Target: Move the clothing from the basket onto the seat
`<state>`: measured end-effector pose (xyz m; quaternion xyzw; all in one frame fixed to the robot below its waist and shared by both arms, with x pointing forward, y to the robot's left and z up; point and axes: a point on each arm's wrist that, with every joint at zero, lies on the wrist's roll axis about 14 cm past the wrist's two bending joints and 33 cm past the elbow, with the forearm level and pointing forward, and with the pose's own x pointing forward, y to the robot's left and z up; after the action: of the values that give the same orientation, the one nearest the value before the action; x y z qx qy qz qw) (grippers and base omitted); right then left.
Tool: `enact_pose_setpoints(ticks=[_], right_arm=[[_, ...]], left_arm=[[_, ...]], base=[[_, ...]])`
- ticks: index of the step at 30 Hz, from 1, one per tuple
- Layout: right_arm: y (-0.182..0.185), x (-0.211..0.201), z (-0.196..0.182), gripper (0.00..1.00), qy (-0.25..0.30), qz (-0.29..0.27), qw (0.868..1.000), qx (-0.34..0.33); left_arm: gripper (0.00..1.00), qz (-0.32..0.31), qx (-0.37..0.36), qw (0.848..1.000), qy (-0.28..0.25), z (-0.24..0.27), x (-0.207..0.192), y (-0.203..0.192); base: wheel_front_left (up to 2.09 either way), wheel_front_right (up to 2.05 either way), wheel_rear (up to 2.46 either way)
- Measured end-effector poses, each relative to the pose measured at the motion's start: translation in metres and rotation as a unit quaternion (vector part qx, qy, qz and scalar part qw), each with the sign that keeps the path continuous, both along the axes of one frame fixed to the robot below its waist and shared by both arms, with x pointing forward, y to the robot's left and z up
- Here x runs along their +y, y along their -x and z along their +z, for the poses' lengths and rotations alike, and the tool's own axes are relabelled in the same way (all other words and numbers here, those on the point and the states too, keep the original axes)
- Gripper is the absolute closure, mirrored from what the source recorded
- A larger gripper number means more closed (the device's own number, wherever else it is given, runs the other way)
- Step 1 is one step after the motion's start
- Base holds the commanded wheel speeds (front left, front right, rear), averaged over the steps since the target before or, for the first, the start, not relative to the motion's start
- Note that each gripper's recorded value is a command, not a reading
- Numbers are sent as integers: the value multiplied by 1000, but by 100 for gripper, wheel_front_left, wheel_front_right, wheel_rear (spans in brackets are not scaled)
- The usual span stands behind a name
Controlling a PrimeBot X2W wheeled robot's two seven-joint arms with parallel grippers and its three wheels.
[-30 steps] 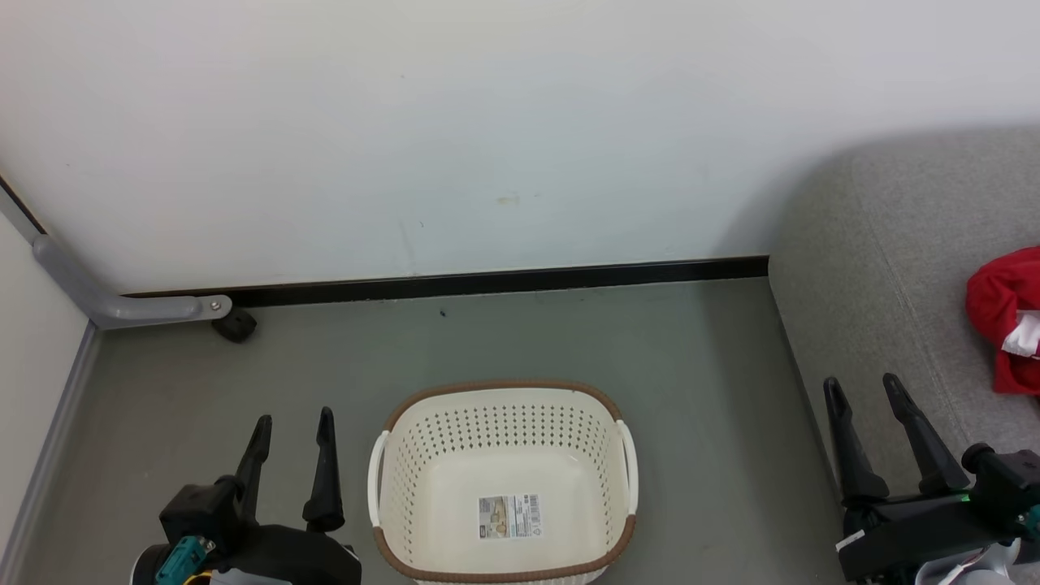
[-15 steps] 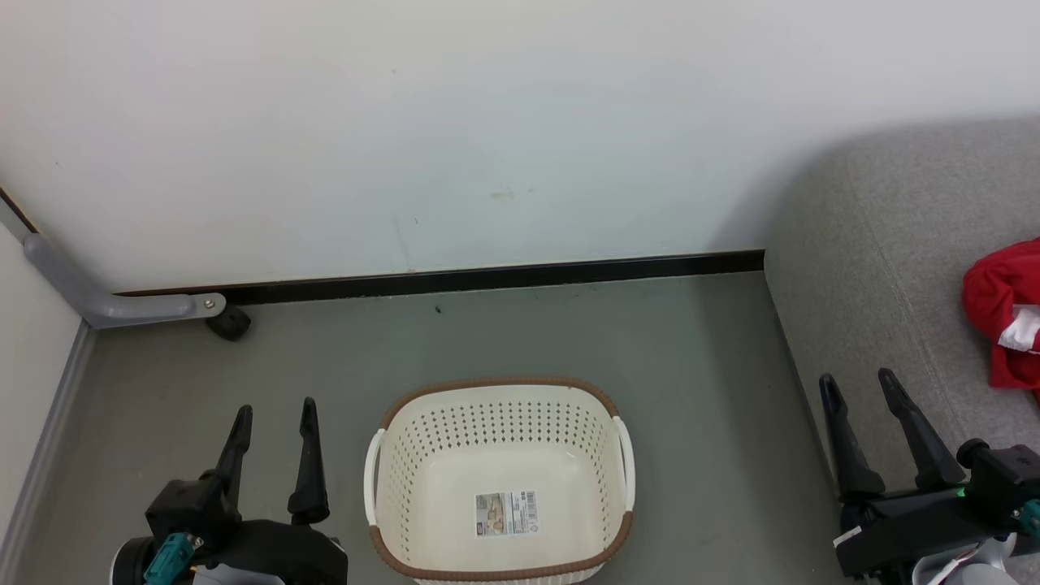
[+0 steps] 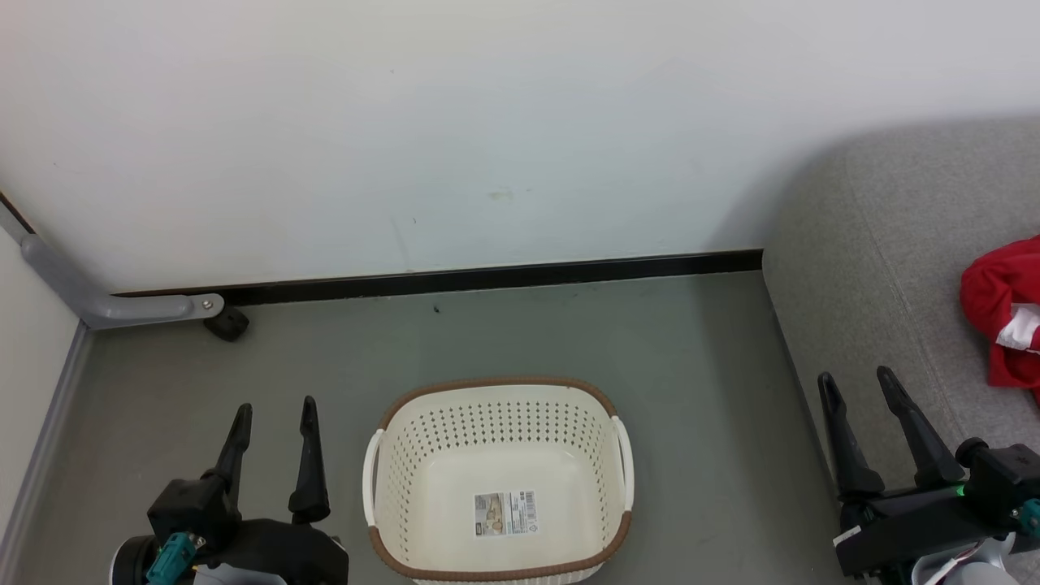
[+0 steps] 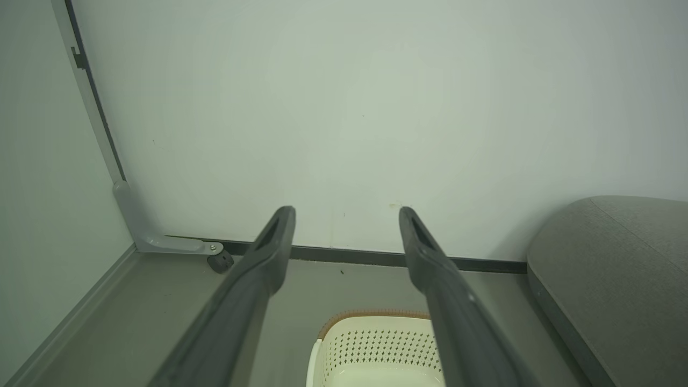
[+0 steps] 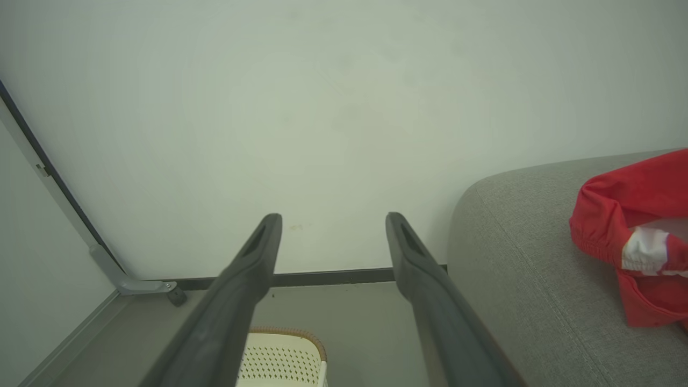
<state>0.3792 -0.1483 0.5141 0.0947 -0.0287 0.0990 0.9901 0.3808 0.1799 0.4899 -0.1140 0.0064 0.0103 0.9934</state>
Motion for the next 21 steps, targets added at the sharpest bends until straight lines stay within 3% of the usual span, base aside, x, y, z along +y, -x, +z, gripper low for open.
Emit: enact_pose_setpoints(ticks=[19,20,21], right_arm=[[-1,-6,-1,0,-3,-7,1000,-1],[-1,-6,-1,100,-4,-7,1000,-1],[0,-5,-5,100,-4,-8,1000,6]], left_arm=[[0,3,-5,1000,1,2,1,-2],[100,2,-6,1000,0,2,1,-2],[100,2,-1,1000,1,-1,-1,-1]], base=[[0,0,0],[0,0,0],[0,0,0]])
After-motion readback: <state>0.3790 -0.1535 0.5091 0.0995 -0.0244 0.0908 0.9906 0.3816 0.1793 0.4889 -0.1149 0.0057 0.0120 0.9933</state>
